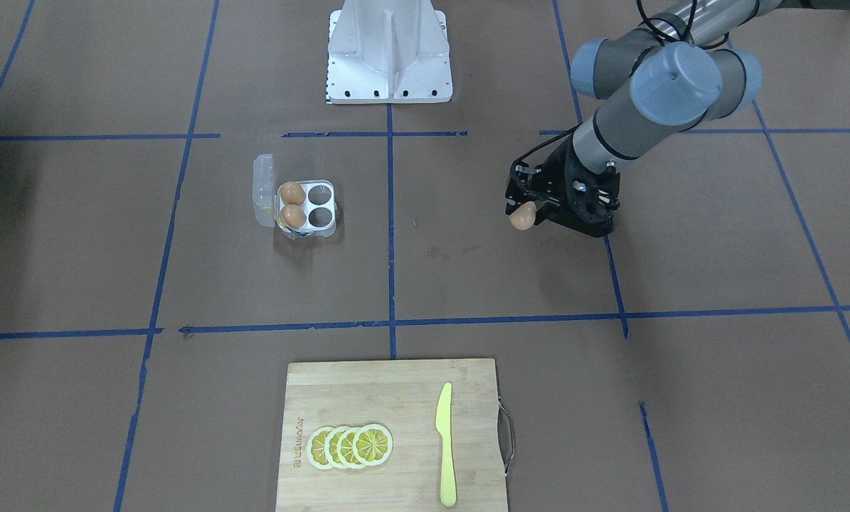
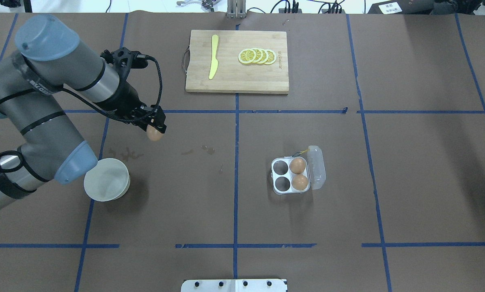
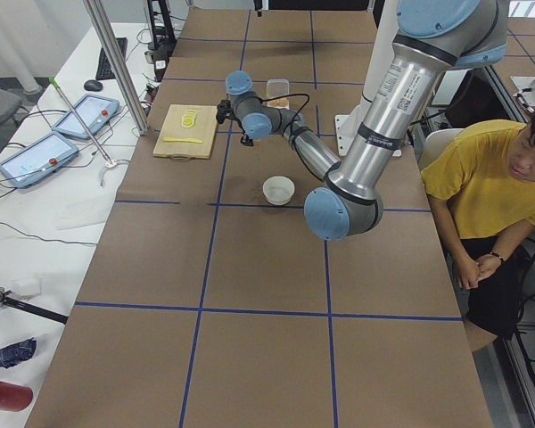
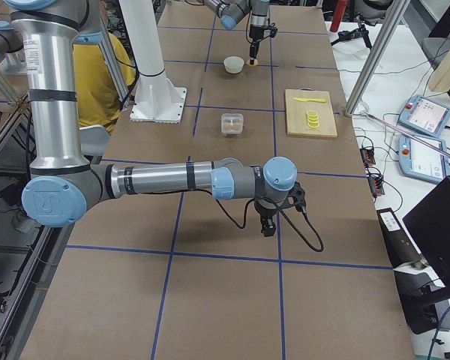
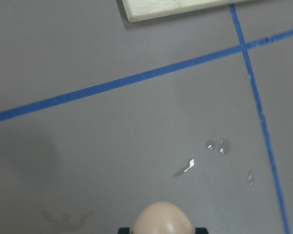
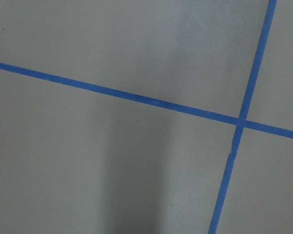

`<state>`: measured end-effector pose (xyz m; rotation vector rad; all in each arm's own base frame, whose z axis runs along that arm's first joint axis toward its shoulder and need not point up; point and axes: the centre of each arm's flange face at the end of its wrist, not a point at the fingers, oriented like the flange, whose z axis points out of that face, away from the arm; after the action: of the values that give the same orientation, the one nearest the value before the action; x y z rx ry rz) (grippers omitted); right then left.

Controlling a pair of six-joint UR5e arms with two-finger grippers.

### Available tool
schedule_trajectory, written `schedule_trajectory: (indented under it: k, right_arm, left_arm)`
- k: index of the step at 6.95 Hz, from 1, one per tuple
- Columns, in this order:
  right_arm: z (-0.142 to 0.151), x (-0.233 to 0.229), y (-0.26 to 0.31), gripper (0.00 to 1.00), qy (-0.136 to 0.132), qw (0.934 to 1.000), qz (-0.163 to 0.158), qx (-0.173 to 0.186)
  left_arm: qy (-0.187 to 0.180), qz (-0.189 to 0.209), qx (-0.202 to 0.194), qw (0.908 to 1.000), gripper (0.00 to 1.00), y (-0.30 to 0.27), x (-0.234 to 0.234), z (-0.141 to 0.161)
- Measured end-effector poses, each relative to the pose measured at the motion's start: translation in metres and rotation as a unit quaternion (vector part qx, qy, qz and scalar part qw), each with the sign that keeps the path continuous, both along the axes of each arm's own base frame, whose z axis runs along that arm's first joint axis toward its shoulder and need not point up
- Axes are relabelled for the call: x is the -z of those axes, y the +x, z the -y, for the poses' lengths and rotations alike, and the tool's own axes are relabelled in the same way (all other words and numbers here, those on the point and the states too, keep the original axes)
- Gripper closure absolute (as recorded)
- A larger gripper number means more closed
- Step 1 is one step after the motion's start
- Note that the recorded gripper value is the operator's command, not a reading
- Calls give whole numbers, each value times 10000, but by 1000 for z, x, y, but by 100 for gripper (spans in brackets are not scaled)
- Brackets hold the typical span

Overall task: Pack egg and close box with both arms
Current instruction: 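Lift the egg with the left gripper and carry it to the carton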

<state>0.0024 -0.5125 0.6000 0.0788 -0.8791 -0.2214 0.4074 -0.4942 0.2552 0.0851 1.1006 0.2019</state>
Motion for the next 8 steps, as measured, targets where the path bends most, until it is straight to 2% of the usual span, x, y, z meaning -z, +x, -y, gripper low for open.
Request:
schedule_trajectory:
  k: [5, 8]
  right_arm:
    - [-2, 8, 0, 0, 71, 10000, 9, -6]
    - [-4, 9, 1, 0, 83, 10000, 11, -8]
  left_arm:
    - [528, -14, 15, 9986, 100, 135, 89, -56]
    - [661, -178, -8, 9977, 100, 194, 127, -82]
